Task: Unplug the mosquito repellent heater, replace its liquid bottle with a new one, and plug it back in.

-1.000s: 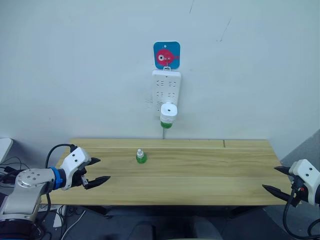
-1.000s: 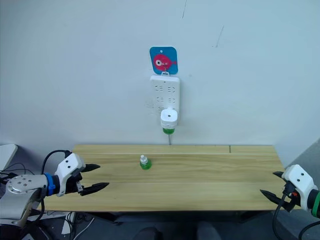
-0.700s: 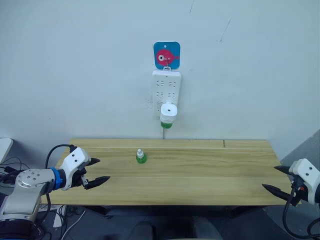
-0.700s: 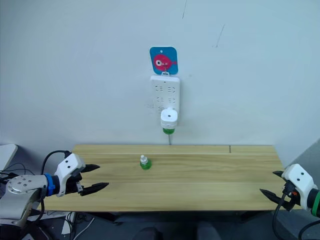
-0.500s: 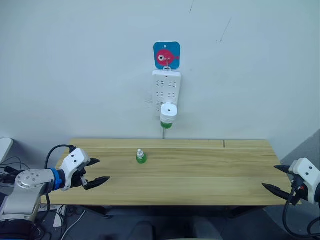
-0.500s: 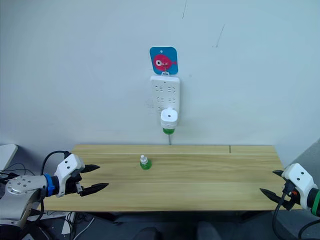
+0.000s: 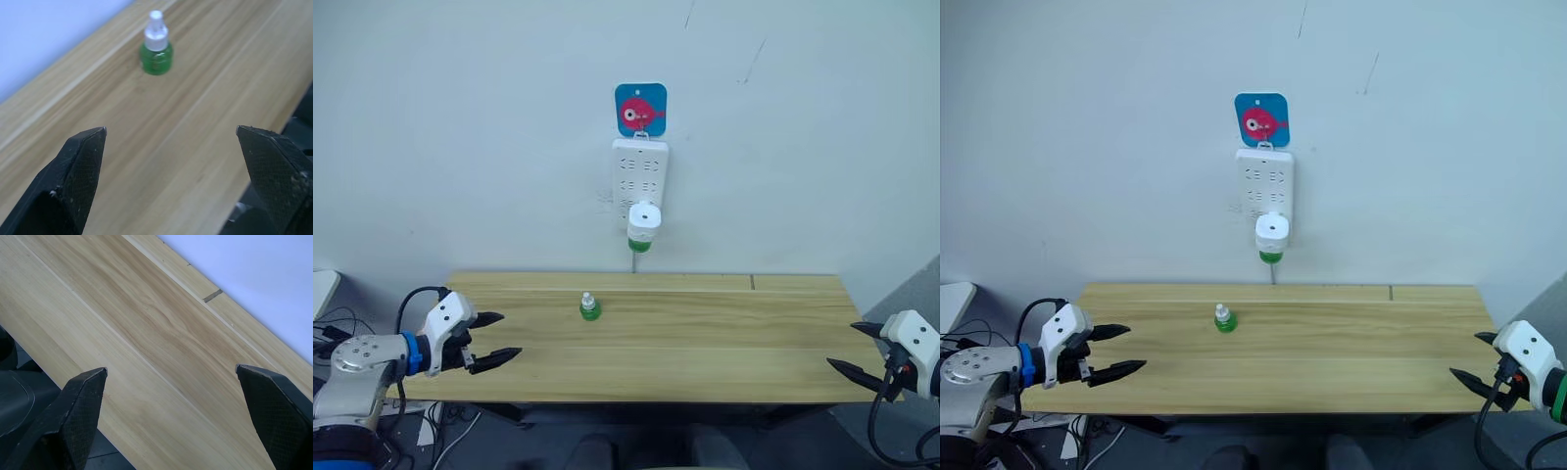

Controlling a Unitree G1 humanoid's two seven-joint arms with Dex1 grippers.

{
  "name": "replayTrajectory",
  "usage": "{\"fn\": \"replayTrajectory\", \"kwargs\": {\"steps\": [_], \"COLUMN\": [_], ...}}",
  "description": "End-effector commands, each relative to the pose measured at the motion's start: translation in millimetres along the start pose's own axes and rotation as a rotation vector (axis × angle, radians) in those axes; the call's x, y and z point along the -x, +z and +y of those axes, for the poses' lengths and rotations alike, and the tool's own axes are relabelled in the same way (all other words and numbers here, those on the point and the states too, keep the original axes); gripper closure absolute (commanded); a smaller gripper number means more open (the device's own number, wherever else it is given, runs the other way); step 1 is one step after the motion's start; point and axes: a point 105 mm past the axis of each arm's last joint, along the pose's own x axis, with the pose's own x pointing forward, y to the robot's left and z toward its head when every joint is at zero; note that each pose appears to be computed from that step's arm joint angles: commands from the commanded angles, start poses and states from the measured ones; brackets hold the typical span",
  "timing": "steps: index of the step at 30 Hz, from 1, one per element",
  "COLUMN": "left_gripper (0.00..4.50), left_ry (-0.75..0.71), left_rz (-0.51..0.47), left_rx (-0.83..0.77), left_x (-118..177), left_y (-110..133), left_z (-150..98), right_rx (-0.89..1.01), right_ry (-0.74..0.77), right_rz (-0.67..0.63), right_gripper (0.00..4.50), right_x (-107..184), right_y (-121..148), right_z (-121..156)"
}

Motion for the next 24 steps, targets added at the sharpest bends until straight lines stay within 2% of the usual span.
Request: {"fn": "replayTrajectory", "kwargs": {"steps": [1,5,9,15,21,24], "left_gripper": [0.00,0.00,0.00,0.00,0.00,0.58], "left_ry": [0.079,0.123,0.148,0.065,0.000,-0.009], "left_rz": [-0.105,-0.213,-0.297,-0.379,-0.476,-0.494], "left_rx": [-0.030,-0.005,0.053,0.016,0.024,0.035], "left_x": [5.7,3.2,-7.3,-23.2,-38.6,-43.8], "left_y": [18.5,39.0,64.0,108.3,147.2,154.6], "left_z": [13.6,16.8,12.2,2.1,3.3,6.2], "right_rx": [0.040,0.058,0.026,0.013,-0.027,-0.035], "right_ry": [-0.026,-0.042,-0.036,0.054,0.096,0.098], "right_rz": [-0.039,-0.113,-0.249,-0.414,-0.552,-0.574], "right_gripper": [0.10,0.10,0.10,0.10,0.10,0.00], "right_x": [1.7,0.6,-1.7,-5.4,-7.7,-9.7], "right_y": [9.5,28.3,66.0,131.5,180.1,191.3], "right_z": [-4.7,-3.3,9.1,43.6,52.4,53.1]}}
